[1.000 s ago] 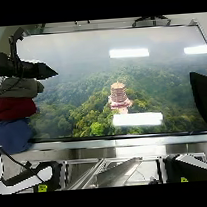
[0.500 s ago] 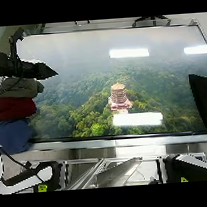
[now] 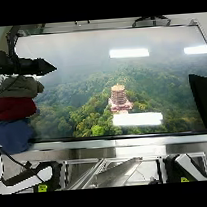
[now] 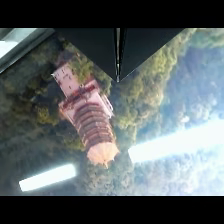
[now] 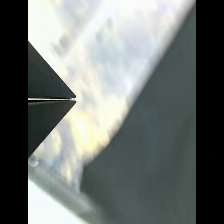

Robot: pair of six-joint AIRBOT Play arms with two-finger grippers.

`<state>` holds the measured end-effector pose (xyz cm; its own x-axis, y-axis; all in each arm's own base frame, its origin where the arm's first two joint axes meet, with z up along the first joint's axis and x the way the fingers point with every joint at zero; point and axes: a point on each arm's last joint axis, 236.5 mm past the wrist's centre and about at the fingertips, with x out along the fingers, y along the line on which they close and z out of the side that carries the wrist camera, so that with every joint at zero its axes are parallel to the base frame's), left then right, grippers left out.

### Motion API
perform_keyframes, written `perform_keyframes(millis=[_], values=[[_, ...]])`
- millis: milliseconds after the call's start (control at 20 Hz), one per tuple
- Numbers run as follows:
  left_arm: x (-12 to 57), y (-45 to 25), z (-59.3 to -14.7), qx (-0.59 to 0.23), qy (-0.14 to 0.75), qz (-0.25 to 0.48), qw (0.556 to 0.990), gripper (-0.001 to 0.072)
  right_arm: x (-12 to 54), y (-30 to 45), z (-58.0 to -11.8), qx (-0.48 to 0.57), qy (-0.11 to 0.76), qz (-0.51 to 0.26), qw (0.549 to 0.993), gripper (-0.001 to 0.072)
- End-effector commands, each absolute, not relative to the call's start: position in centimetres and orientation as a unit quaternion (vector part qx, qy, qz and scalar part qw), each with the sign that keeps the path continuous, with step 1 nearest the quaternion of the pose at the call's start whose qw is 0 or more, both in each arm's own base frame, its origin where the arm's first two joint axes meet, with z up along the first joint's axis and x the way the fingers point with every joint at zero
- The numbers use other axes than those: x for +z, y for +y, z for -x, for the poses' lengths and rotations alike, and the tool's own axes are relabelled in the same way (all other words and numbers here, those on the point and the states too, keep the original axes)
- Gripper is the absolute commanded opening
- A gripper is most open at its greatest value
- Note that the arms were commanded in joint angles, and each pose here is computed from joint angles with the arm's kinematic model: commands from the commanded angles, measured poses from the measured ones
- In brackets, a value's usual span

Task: Fold the shirts.

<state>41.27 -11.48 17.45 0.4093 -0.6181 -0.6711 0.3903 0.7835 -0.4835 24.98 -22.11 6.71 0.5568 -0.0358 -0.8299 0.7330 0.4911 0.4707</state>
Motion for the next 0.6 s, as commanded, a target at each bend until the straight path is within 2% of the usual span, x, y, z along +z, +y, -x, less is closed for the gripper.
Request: perform_keyframes(millis=[0, 150, 300, 550], values=[[16.3, -12.7, -39.7, -0.314, 0.468, 0.124, 0.817, 0.0013, 10.5, -13.0, -27.2, -0.145, 0.416, -0.385, 0.811, 0.0019], [12.5, -15.2, -34.0, -0.329, 0.515, 0.134, 0.780, 0.0013, 10.0, -3.8, -25.6, -0.052, 0.445, -0.328, 0.831, 0.0019], [8.8, -17.3, -27.3, -0.340, 0.545, 0.136, 0.755, 0.0013, 6.6, 2.4, -22.1, 0.005, 0.477, -0.308, 0.823, 0.0018], [6.9, -16.3, -22.6, -0.315, 0.548, 0.160, 0.758, 0.0013, 5.4, 4.0, -20.8, 0.023, 0.483, -0.304, 0.821, 0.0019]])
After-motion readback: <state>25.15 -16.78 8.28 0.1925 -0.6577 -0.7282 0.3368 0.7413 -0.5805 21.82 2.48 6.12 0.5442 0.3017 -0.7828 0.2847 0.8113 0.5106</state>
